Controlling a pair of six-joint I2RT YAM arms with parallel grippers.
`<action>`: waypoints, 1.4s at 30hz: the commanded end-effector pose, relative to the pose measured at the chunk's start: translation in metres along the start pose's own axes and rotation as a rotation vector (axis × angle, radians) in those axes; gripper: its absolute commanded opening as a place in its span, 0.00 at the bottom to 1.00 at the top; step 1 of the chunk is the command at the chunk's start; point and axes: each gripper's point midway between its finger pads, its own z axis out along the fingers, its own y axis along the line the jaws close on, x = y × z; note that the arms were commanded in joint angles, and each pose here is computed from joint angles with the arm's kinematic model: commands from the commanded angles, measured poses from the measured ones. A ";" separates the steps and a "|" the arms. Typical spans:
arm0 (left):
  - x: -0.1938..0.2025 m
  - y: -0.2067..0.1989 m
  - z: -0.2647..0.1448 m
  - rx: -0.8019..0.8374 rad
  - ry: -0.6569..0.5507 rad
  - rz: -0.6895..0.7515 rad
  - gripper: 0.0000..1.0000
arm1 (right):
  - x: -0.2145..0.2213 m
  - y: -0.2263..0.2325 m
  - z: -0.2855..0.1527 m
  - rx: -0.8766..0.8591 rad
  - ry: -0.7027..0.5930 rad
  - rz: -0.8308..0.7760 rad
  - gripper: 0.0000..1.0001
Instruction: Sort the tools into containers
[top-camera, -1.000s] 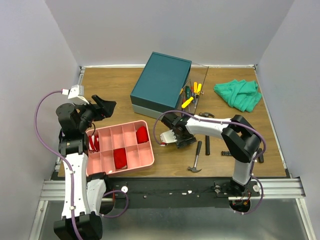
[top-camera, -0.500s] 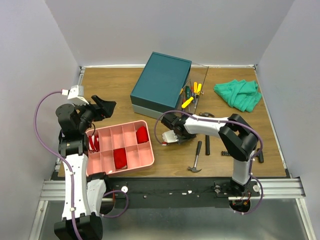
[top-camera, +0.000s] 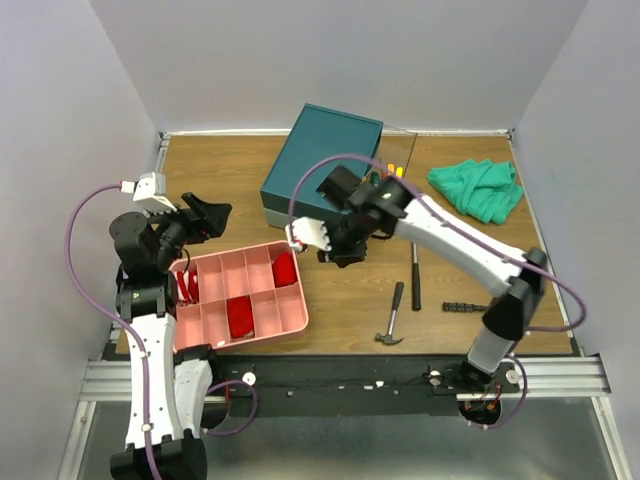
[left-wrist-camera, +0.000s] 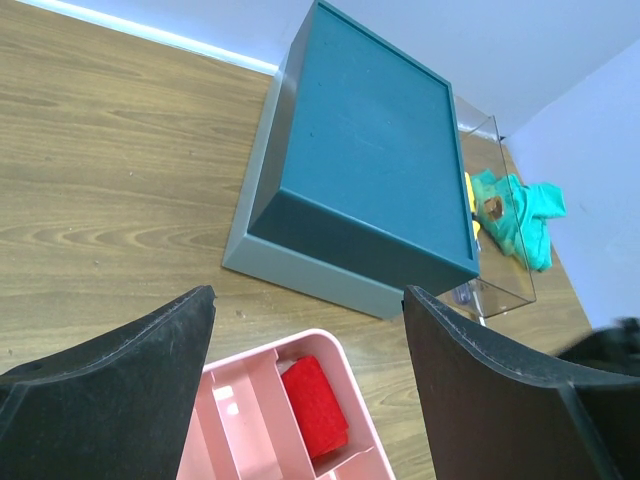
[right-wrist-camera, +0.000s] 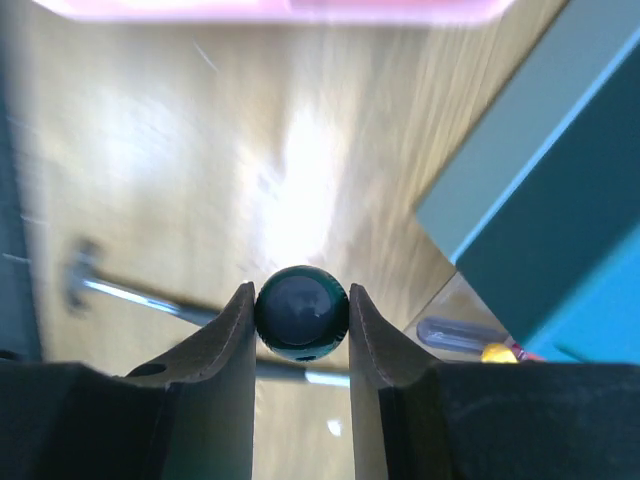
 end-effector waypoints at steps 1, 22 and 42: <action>-0.001 -0.005 -0.004 0.014 0.002 0.012 0.86 | -0.056 0.048 -0.068 -0.189 -0.398 0.135 0.01; 0.009 0.002 0.069 0.095 0.242 0.532 0.86 | 0.049 -0.165 -0.135 0.405 -0.683 0.596 0.00; 0.007 0.005 0.159 0.088 0.295 0.481 0.86 | 0.119 -0.227 -0.130 0.438 -0.740 0.887 0.75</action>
